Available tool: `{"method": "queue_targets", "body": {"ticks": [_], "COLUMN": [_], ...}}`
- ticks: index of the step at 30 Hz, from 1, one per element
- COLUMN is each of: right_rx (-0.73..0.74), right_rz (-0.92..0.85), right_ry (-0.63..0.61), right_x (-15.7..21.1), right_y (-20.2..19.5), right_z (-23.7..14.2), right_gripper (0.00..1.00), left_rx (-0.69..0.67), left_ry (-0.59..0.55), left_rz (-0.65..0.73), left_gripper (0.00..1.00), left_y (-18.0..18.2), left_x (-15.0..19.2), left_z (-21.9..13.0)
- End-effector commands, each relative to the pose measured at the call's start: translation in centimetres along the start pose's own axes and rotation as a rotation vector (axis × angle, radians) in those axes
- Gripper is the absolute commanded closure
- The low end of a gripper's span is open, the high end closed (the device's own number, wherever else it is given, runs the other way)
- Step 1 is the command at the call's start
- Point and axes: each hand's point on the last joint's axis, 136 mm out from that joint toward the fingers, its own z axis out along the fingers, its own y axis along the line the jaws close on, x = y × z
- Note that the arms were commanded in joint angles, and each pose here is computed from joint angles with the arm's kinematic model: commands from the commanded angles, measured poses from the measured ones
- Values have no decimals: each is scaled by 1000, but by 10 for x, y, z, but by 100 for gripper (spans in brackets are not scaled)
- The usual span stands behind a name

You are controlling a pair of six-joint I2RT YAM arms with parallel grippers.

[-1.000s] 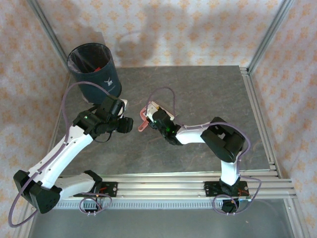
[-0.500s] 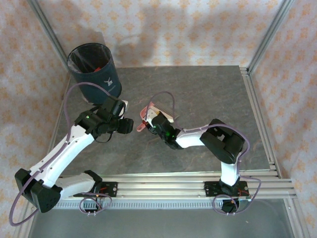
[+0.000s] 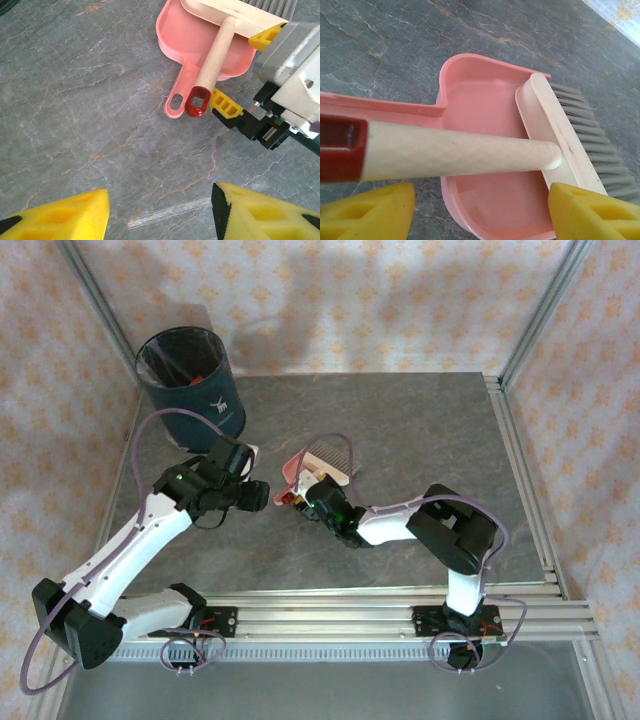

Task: Sweep away the paper scraps from the table

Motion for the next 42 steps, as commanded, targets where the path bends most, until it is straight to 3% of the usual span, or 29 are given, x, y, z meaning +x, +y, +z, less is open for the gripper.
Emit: {"method": "queue_targets", "body": {"ticks": [1, 8, 19, 34, 42], "right_rx": [15, 43, 206, 685, 849], "right_rz": [34, 64, 151, 211, 382], "right_ry": [-25, -22, -26, 32, 70], "right_x": [-13, -13, 2, 24, 41], "right_y": [-5, -14, -58, -147, -205], "right_z": [-16, -36, -78, -136, -167], "right_gripper": [29, 28, 26, 25, 25], "left_rx": [-23, -69, -305, -707, -830], "left_ry": [-25, -44, -180, -329, -404], "left_rz": [-9, -17, -58, -80, -83], "left_gripper": [43, 43, 43, 40, 39], "left_y": [6, 13, 53, 131, 157], "left_x": [-5, -10, -34, -40, -38], "left_z": [3, 9, 26, 26, 27]}}
